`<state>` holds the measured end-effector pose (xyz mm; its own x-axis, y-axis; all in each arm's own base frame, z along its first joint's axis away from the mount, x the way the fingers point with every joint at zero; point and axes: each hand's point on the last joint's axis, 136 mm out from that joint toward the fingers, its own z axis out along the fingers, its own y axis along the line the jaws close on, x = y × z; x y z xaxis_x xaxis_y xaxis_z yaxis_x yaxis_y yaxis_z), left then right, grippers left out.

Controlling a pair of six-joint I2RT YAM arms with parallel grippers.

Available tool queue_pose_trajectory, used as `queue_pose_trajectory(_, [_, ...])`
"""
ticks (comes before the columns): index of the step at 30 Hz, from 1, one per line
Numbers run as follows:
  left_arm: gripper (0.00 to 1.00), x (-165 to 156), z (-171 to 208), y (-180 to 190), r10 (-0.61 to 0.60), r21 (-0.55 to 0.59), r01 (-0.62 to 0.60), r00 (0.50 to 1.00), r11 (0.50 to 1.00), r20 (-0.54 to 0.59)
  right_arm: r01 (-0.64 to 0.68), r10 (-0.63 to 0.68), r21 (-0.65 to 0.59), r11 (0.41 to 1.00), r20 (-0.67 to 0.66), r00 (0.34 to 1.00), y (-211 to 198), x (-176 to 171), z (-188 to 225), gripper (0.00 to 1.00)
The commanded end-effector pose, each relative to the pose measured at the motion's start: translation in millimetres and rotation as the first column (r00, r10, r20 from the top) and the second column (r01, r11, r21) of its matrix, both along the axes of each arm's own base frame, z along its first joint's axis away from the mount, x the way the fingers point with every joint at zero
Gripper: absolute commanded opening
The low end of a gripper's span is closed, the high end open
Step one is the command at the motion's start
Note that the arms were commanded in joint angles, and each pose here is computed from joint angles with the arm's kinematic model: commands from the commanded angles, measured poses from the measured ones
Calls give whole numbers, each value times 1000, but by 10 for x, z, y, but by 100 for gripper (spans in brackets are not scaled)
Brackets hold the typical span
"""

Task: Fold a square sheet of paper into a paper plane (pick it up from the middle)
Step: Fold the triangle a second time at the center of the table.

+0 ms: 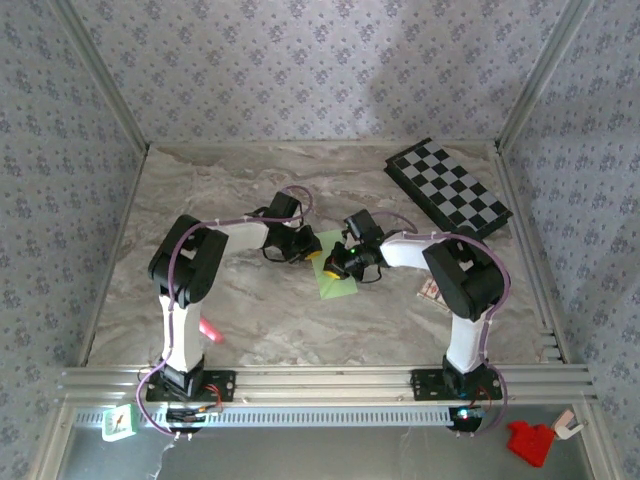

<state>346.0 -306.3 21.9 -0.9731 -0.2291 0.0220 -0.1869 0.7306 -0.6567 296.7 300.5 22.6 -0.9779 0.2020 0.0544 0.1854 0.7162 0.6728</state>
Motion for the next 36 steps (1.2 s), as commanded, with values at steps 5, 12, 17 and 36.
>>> queue_pose_trajectory(5, [13, -210, -230, 134, 5, 67, 1, 997, 998, -82, 25, -26, -42, 999, -38, 999, -22, 3, -120, 5])
queue_pose_trajectory(12, [13, -197, -218, 165, 15, 77, -10, 997, 997, -72, 29, -31, -60, 998, -47, 998, -50, -19, -142, 5])
queue_pose_trajectory(17, [13, -193, -211, 158, 13, 74, -8, 997, 997, -72, 24, -27, -68, 997, -49, 998, -69, -39, -137, 6])
queue_pose_trajectory(36, [38, 120, 409, 704, 236, 26, -236, 972, 971, 19, 9, -12, -61, 998, -54, 998, -35, -43, -143, 35])
